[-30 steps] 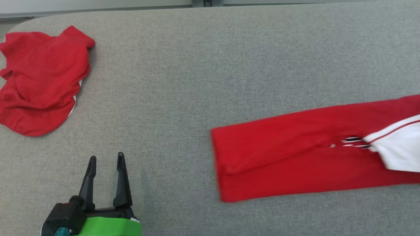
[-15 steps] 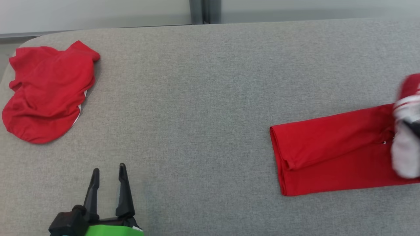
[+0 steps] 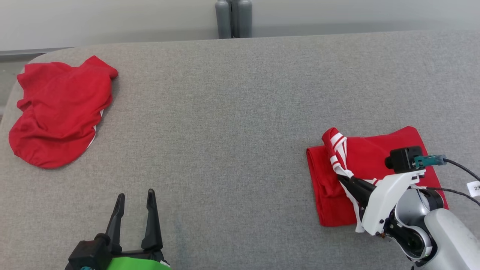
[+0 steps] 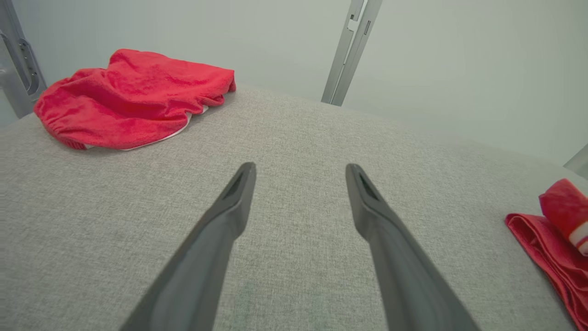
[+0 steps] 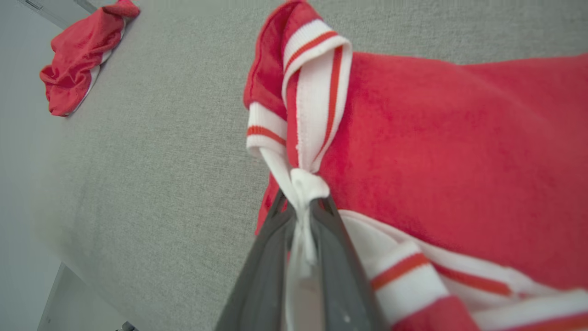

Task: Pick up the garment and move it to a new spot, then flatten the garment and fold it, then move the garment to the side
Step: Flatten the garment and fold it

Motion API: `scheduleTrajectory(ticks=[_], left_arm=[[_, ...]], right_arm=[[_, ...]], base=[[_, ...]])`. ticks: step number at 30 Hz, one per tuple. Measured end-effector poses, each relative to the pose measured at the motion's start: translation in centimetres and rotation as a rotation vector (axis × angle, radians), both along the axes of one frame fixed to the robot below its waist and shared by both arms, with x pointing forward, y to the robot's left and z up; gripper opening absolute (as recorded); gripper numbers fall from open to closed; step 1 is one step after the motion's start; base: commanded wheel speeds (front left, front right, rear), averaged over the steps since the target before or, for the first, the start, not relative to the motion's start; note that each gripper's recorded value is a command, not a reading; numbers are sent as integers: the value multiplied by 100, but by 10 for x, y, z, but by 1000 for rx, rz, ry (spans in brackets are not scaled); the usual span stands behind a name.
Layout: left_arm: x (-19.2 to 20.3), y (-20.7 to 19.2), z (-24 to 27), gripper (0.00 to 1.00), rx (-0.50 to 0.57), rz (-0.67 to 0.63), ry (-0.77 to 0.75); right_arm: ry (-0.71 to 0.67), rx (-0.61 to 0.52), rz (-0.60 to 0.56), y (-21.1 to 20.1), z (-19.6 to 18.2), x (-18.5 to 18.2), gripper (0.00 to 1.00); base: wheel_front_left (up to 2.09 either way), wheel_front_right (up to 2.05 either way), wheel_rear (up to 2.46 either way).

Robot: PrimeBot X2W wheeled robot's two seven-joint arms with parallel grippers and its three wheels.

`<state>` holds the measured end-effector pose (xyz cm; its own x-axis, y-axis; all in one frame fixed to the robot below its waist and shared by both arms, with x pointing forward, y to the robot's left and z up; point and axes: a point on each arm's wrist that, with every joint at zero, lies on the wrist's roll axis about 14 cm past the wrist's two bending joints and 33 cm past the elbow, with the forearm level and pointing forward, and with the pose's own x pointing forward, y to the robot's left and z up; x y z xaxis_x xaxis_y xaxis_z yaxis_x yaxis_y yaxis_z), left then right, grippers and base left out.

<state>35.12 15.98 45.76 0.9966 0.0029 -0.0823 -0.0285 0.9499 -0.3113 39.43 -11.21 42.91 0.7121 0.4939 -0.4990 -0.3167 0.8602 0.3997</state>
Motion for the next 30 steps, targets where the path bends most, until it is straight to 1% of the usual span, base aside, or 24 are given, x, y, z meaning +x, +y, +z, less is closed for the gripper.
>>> scheduleTrajectory(ticks=[6, 7, 8, 9, 12, 15, 18, 20, 22, 24, 27, 30], left_arm=[[-8, 2, 1, 100, 2, 8, 0], [-9, 1, 1, 100, 1, 6, 0], [-10, 0, 1, 100, 1, 5, 2], [-11, 0, 0, 100, 0, 4, 3], [-13, -1, 1, 100, -3, 3, 2], [-18, 2, 3, 100, -1, 17, -2], [-23, 6, 3, 100, 1, 28, -1], [-27, 8, 2, 100, 3, 35, 2], [-31, 10, 2, 100, 4, 40, 2], [-33, 11, 4, 100, 6, 44, -1], [-35, 10, 8, 100, 6, 37, -16], [-37, 9, 13, 100, 17, 31, -34]], right_arm=[[-39, 37, -8, 14, 5, 6, 0], [-49, 41, -10, 15, 6, 7, 30], [-58, 47, -14, 17, 8, 8, 87], [-69, 51, -14, 18, 9, 9, 100], [-112, 71, -7, 26, 18, 9, 100], [-231, 113, 2, 33, 45, 7, 100], [-330, 130, -20, 25, 63, 0, 100], [-417, 126, -81, 6, 76, -1, 100], [-493, 83, -148, -20, 83, -7, 100], [-553, 69, -241, -46, 87, -12, 100], [-631, -64, -323, -89, 84, -26, 100], [-631, -193, -371, -120, 69, -45, 100]], base=[[0, 0, 0], [0, 0, 0], [0, 0, 0], [0, 0, 0], [0, 0, 0], [0, 0, 0], [0, 0, 0], [0, 0, 0], [0, 0, 0], [0, 0, 0], [0, 0, 0], [0, 0, 0]])
